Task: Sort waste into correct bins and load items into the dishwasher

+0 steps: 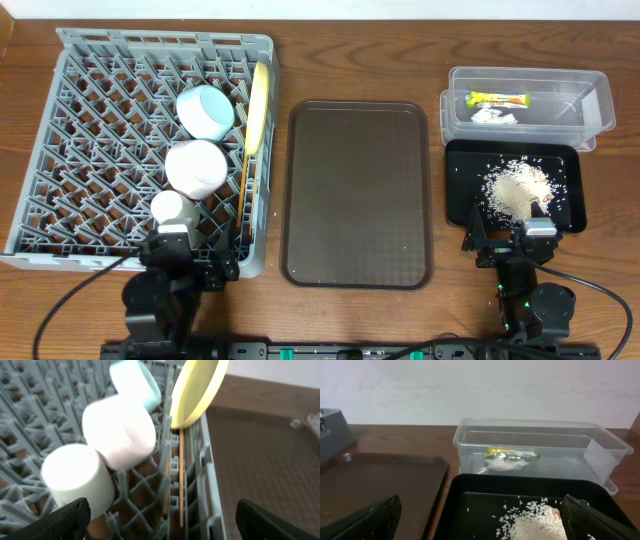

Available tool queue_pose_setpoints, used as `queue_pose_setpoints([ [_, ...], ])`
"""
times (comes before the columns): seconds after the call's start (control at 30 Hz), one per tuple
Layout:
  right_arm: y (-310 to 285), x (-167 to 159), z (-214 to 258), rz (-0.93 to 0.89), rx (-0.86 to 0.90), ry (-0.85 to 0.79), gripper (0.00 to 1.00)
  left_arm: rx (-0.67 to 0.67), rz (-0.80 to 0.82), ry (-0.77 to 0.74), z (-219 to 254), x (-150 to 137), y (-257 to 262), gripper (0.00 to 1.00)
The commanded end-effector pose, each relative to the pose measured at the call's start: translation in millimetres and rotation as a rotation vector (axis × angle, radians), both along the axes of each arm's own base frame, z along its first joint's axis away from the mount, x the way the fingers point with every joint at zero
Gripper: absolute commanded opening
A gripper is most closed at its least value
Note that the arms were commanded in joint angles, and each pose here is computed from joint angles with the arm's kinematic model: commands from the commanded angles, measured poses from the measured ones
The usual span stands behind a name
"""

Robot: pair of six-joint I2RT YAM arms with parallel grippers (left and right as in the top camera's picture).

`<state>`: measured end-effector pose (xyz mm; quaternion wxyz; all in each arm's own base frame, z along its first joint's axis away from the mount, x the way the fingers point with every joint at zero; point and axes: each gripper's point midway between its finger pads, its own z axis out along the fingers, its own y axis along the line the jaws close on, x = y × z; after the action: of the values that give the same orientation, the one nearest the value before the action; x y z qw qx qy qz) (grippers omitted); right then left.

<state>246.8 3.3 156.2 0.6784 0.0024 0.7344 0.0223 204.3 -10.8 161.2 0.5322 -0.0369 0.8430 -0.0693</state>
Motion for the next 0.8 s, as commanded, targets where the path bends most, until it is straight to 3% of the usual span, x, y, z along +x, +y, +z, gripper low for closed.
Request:
queue_pose_setpoints([
  [0.0,3.8,-0.2,-1.3,0.018,-0.010,0.004,0.99,0.007,-0.015,-0.133,-6.5,12.2,-1.4,0.93],
  [0.27,3.8,-0.2,-1.3,0.018,-0.010,0.004,0.99,0.025,-0.008,-0.354,-8.8,41.1,1.5,0.94],
  [0.77,3.8,-0.2,-1.3,0.018,-0.010,0.004,0.99,0.022,-0.009,-0.304,-20.2,39.8,1.4,0.94],
])
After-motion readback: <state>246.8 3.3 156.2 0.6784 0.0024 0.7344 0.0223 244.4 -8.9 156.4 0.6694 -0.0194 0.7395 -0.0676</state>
